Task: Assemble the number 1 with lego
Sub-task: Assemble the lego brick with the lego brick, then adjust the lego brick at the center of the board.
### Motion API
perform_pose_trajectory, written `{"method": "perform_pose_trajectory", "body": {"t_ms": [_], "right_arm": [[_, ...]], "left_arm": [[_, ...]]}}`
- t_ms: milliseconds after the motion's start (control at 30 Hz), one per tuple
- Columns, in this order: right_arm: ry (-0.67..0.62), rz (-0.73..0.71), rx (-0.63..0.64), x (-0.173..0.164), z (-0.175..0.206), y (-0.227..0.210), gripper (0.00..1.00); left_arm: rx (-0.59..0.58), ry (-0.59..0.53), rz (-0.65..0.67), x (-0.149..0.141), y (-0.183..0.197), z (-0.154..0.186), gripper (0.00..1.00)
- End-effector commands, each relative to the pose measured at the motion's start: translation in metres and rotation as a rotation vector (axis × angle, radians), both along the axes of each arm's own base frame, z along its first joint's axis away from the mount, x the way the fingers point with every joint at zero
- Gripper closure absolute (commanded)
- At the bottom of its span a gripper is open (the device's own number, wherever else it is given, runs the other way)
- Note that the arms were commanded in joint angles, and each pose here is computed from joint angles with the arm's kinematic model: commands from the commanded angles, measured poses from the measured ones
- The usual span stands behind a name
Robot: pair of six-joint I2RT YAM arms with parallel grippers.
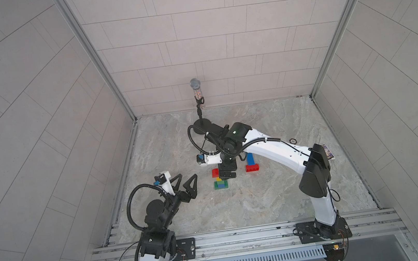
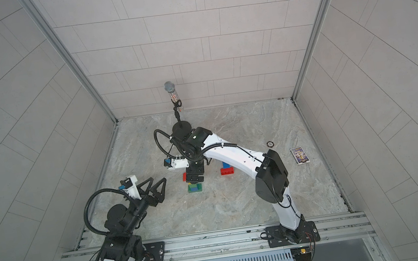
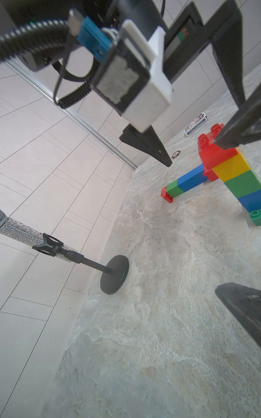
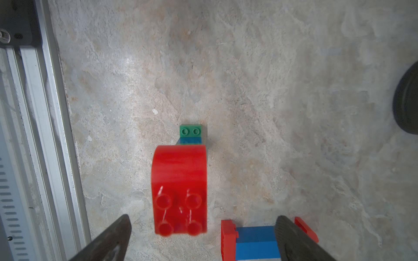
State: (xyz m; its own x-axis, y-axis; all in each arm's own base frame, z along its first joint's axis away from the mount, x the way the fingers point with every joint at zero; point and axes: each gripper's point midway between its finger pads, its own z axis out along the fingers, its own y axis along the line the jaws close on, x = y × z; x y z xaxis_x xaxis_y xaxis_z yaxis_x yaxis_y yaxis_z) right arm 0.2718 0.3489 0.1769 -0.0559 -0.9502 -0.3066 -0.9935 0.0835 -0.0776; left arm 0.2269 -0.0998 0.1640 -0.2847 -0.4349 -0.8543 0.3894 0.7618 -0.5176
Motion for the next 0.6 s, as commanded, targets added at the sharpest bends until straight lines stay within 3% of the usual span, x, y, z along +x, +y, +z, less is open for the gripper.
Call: {"method": "perform_pose_trajectory", "body": {"t_ms": [0, 567], "right_arm": [[-0.032, -0.022, 0.040, 0.003, 0.016, 0.001, 0.01], [-0.014, -0.056, 0.079, 0.016, 0.003, 0.015, 0.01]], "left_arm": [[-0.010, -0.020, -0.013, -0.001, -0.002, 0.002, 0.00], [-0.009, -0.020, -0.015, -0.001, -0.003, 0.001, 0.00]]}}
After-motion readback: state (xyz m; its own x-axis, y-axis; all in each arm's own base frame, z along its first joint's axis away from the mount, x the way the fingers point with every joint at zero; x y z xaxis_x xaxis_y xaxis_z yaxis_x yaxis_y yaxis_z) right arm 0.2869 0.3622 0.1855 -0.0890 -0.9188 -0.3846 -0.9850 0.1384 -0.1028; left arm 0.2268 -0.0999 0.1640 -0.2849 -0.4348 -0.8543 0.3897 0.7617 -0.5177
